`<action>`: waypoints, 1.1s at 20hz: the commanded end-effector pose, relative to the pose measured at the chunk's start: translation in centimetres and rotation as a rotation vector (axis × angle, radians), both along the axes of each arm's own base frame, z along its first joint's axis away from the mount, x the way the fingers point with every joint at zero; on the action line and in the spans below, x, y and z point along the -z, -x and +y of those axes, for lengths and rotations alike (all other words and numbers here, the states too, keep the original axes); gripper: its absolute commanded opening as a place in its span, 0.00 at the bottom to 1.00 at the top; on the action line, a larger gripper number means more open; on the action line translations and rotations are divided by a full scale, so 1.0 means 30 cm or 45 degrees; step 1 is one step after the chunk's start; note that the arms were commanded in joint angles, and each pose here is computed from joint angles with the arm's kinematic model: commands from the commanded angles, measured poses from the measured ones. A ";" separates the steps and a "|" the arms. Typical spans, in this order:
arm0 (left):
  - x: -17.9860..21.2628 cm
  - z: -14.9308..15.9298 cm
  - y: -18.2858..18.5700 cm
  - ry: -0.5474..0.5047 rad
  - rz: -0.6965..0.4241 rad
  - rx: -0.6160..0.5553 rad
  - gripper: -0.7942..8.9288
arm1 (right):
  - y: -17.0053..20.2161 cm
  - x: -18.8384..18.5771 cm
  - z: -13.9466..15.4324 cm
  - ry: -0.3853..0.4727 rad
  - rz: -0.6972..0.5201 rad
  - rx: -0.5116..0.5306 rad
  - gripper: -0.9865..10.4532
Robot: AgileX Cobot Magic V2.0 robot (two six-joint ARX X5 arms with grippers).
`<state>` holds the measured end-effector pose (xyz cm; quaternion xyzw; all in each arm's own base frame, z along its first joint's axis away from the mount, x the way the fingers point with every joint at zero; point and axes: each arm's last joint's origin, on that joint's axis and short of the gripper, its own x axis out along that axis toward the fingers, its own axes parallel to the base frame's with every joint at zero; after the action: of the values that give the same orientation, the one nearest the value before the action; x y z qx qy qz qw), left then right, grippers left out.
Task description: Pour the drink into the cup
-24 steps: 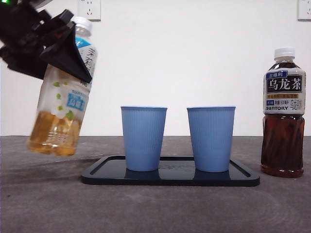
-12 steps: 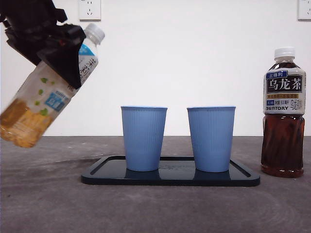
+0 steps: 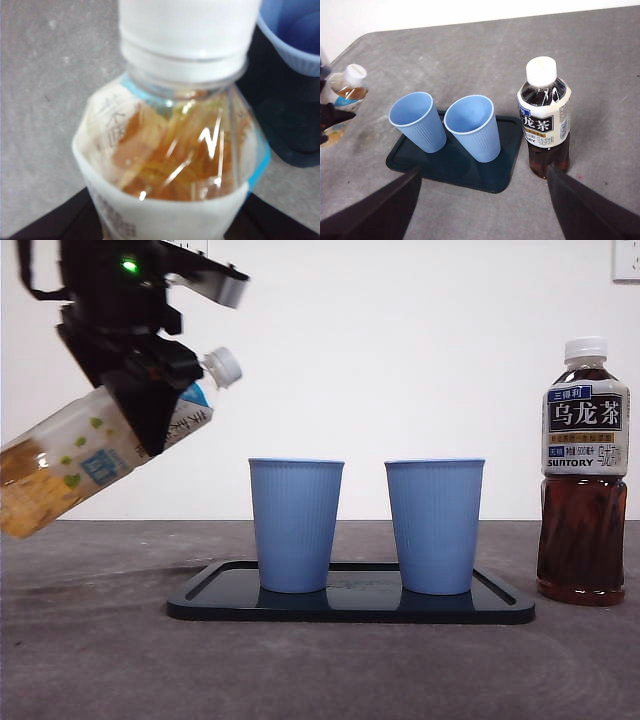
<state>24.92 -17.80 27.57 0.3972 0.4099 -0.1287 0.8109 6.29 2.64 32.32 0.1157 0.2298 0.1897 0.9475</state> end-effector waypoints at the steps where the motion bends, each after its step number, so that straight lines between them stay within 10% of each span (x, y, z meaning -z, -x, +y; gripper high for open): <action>1: -0.029 -0.054 -0.023 -0.081 -0.043 0.022 0.30 | 0.003 -0.014 0.000 -0.012 -0.017 0.002 0.44; 22: 0.068 -0.229 0.023 -0.811 -0.211 0.157 0.29 | 0.003 -0.013 -0.002 0.031 -0.032 0.013 0.44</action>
<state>24.03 -24.00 24.80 0.6530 0.3549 -0.0262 0.6685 6.31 2.57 32.31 0.1079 0.2272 0.1791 0.9511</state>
